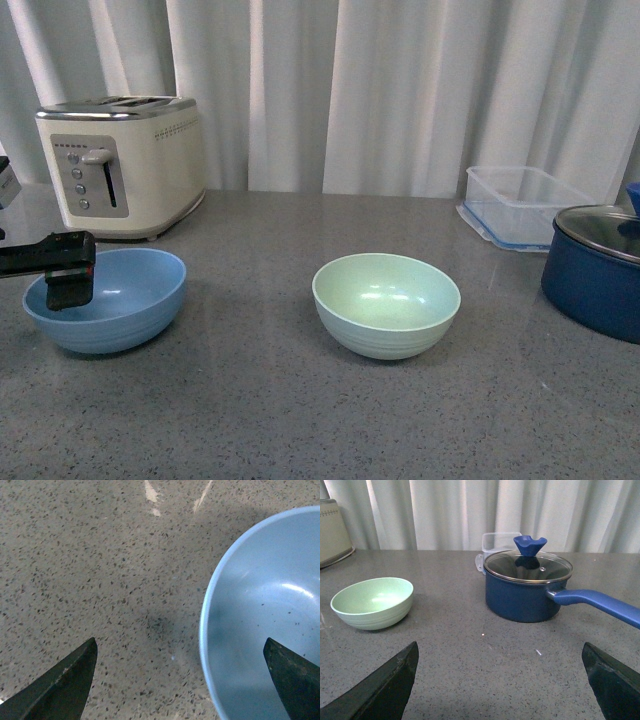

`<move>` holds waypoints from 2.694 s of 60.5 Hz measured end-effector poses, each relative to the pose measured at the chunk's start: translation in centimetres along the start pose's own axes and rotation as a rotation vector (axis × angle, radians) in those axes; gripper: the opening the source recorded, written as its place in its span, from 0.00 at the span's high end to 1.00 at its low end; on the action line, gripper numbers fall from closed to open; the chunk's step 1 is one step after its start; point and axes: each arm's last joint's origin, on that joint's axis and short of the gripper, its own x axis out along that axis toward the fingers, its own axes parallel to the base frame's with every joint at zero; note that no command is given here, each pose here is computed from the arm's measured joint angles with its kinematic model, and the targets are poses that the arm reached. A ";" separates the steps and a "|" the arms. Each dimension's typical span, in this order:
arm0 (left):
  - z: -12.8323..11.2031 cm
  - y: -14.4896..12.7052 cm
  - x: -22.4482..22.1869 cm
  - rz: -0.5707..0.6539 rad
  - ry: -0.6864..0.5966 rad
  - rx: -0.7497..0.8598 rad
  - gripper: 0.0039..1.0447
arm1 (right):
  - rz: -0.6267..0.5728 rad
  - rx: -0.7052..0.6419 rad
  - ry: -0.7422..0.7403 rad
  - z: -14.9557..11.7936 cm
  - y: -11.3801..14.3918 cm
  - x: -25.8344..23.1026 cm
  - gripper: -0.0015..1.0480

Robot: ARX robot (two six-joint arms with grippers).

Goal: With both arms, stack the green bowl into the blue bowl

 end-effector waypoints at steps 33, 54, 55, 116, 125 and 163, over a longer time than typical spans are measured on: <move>0.3 -0.8 1.0 -0.010 0.016 0.009 0.80 | 0.000 0.000 0.000 0.0 0.0 0.0 0.10; 1.2 -1.3 -0.4 0.001 -0.037 0.014 0.97 | 0.000 0.000 0.000 0.0 0.0 0.0 0.10; 1.2 -1.4 -0.5 0.001 -0.040 0.014 0.97 | 0.000 0.000 0.000 0.0 0.0 0.0 0.10; 1.7 -8.8 -1.3 -0.123 -0.048 -0.003 0.97 | 0.000 0.000 0.000 0.0 0.0 0.0 0.10; 1.4 -9.4 -1.1 -0.132 -0.039 0.007 0.97 | 0.000 0.000 0.000 0.0 0.0 0.0 0.10; 0.2 -10.5 0.0 -0.154 -0.001 0.015 0.97 | 0.000 0.000 0.000 0.0 0.0 0.0 0.10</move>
